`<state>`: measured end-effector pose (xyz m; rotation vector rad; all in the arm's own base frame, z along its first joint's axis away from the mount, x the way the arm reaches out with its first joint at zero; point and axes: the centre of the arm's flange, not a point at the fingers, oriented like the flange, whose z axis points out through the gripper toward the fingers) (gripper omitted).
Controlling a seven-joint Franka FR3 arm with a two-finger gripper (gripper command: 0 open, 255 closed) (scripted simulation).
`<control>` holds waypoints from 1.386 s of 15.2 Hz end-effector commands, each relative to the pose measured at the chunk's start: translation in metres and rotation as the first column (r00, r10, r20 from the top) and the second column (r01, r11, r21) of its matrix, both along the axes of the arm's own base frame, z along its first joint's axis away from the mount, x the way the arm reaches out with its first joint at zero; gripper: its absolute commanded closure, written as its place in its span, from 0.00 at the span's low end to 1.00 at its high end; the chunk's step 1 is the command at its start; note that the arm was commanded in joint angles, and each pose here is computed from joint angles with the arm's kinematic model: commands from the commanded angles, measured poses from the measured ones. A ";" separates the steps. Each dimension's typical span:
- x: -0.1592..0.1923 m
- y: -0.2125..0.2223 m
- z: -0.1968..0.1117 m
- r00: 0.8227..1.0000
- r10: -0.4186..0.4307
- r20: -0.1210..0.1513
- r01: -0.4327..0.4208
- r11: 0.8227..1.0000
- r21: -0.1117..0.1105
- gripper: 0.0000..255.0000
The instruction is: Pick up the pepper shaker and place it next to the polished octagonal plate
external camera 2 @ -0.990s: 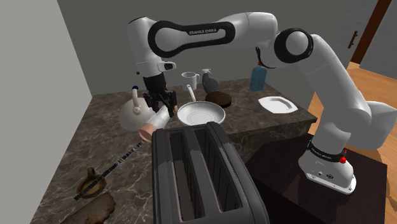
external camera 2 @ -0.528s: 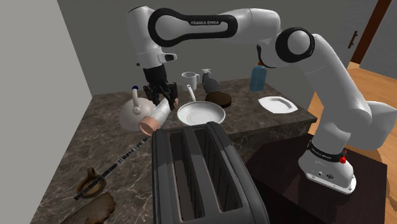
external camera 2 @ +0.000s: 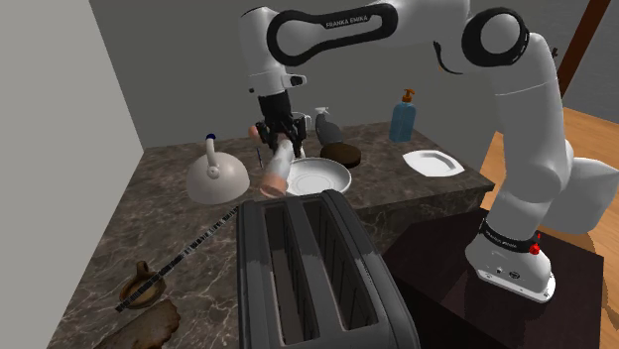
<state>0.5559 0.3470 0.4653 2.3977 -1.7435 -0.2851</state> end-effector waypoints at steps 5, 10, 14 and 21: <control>0.000 -0.081 0.000 1.000 0.000 0.000 0.000 1.000 0.000 1.00; 0.000 -0.147 0.000 1.000 0.000 0.000 0.000 1.000 0.000 1.00; -0.001 -0.200 0.001 1.000 0.000 0.000 0.000 1.000 0.000 1.00; -0.002 -0.292 0.001 1.000 0.000 0.000 0.000 1.000 0.000 1.00</control>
